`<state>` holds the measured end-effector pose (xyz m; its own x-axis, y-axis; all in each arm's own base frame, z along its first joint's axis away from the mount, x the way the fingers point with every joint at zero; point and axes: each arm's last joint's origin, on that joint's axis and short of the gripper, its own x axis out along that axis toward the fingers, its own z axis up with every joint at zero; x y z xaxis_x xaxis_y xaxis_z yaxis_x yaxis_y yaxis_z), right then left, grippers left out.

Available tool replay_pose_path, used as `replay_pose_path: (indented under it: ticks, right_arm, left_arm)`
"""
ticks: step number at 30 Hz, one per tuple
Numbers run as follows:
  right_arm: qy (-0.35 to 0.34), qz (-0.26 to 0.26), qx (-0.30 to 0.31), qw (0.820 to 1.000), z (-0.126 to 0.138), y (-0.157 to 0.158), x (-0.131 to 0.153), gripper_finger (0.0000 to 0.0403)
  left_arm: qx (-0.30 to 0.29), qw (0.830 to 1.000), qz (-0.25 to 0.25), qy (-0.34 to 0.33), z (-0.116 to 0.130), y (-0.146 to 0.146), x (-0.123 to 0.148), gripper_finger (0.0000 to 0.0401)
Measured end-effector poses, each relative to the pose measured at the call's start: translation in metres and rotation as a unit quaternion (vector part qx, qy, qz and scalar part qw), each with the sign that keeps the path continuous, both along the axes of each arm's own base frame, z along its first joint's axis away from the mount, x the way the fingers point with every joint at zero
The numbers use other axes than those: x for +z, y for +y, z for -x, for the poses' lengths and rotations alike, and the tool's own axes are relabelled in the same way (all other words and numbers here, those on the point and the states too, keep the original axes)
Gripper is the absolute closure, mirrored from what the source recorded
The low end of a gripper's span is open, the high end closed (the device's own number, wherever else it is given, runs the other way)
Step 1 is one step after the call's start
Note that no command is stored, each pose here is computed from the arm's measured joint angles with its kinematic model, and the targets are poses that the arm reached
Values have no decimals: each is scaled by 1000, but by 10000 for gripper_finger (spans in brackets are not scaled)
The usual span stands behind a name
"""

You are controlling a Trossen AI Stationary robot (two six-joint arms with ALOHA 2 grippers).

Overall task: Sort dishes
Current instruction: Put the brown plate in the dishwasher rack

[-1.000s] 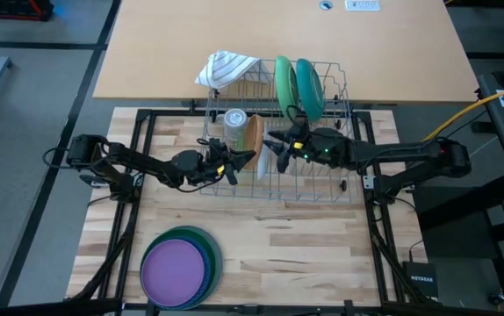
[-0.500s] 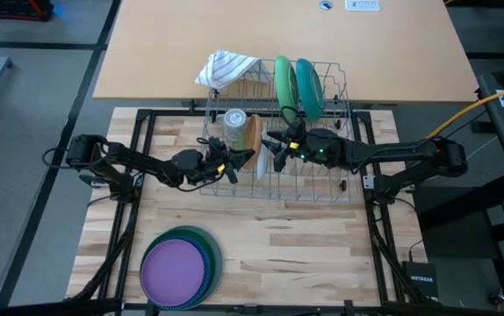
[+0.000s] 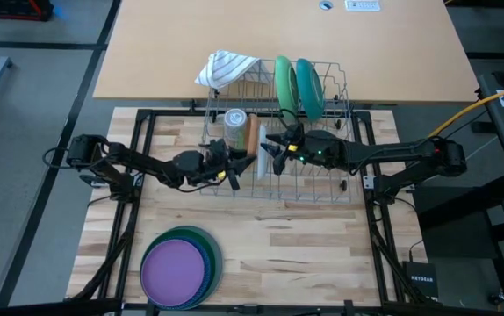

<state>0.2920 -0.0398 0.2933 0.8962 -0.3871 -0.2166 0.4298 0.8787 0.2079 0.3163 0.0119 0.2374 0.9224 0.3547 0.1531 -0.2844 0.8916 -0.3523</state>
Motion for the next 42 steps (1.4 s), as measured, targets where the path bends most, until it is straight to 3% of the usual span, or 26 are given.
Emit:
replay_pose_path:
  ticks: [13, 22, 29, 42]
  right_arm:
    - [-3, 0, 0, 1000, 0, 0, 1, 224]
    - [-27, 4, -1, 1000, -1, 0, 5, 224]
    - [-33, 4, -2, 999, -17, -2, -7, 224]
    - [-32, 4, 0, 999, -20, -2, -12, 224]
  left_arm:
    - [-4, 988, -108, 108, -2, -10, -13, 289]
    - [-3, 985, -123, 118, -2, -11, -14, 289]
    - [19, 977, -159, 137, 1, -15, -11, 295]
    - [21, 960, -165, 223, 14, -19, -10, 297]
